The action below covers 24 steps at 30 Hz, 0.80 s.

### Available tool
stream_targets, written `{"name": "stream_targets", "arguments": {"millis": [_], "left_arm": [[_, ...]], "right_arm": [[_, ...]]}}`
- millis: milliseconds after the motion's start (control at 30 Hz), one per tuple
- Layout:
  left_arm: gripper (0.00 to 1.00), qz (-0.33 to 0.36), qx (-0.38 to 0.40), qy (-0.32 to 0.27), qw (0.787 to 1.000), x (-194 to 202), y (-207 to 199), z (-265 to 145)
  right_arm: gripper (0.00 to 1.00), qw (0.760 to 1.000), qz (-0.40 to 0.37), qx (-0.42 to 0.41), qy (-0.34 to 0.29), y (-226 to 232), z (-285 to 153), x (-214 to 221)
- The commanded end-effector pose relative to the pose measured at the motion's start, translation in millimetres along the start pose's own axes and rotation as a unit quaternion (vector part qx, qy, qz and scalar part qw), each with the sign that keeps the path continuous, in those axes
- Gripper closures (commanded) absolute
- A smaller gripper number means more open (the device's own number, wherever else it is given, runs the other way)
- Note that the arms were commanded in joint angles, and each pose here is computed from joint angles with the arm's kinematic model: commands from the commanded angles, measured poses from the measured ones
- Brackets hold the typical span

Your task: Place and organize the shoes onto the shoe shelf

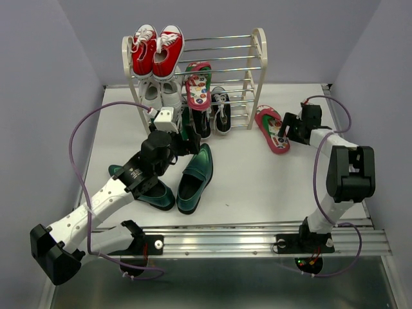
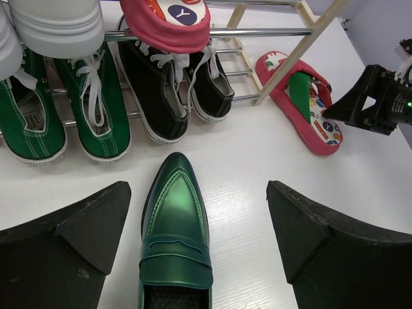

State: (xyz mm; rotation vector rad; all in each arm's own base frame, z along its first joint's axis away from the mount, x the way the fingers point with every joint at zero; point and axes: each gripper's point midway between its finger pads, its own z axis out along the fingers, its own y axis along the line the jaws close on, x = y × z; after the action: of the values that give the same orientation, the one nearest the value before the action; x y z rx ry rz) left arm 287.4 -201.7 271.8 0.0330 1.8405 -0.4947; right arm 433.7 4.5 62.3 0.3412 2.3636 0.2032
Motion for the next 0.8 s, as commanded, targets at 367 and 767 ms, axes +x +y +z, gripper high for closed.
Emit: {"name": "stream_targets", "arguments": {"millis": [367,767], "left_arm": [[0.01,-0.013,-0.025,-0.029,0.999,-11,9,-4],[0.01,-0.02,-0.027,-0.022,0.999,-11,12,-16]], "right_arm": [[0.35,0.999,-0.011,0.003,-0.032,2,34,-37],[0.94,0.997,-0.041,-0.053,-0.027,22,23,-30]]}}
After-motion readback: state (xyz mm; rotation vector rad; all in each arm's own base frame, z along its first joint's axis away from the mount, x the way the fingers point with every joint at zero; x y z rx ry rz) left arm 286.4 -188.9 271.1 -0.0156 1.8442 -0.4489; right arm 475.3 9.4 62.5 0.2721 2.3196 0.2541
